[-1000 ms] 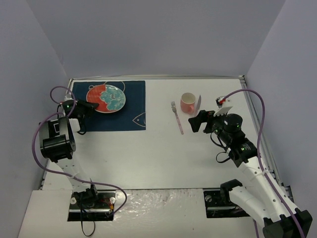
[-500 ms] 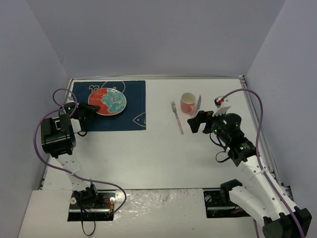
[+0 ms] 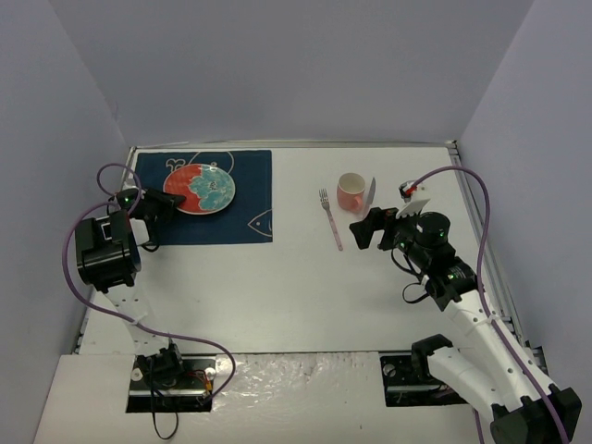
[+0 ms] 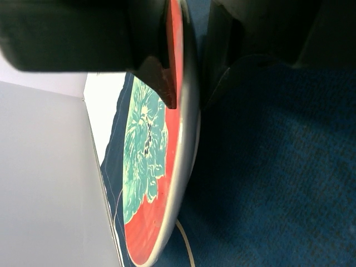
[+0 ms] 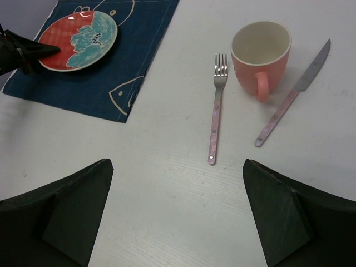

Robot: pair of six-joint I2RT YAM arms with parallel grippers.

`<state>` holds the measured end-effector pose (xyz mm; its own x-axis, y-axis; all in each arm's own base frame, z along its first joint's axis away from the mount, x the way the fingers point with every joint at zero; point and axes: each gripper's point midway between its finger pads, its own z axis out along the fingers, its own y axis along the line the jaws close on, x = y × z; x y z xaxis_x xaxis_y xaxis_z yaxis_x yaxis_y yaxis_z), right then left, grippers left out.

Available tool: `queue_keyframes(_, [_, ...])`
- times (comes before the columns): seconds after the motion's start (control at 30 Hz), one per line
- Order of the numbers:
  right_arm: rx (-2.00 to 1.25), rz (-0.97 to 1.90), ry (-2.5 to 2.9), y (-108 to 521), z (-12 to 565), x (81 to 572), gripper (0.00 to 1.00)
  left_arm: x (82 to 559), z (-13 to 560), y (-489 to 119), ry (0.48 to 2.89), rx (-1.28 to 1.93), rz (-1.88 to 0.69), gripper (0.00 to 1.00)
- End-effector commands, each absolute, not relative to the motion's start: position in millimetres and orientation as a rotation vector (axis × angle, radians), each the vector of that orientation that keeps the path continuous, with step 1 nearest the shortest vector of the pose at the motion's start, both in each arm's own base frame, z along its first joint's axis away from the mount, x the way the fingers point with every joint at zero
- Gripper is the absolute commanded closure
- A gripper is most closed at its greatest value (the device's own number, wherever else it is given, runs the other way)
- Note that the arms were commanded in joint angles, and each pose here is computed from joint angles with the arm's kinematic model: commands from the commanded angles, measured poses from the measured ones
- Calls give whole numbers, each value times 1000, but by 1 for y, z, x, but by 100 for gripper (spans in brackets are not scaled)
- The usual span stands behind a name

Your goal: Set the dinner table for one person

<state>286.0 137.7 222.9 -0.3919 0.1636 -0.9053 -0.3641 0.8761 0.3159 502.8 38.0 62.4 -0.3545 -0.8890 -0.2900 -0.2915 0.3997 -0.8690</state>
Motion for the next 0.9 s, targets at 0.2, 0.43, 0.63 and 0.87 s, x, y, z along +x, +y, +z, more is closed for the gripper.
queue_keyframes(0.2, [-166, 582, 1788, 139, 246, 291, 0, 523, 115, 53, 1798, -880, -893, 71])
queue_keyframes(0.43, [-167, 587, 1787, 140, 247, 290, 0, 517, 105, 56, 1853, -916, -844, 58])
queue_keyframes(0.63, [-166, 587, 1779, 139, 249, 289, 0, 510, 104, 66, 1931, -938, -727, 42])
queue_keyframes(0.87, [-161, 583, 1775, 138, 250, 289, 0, 498, 112, 80, 2019, -955, -571, 18])
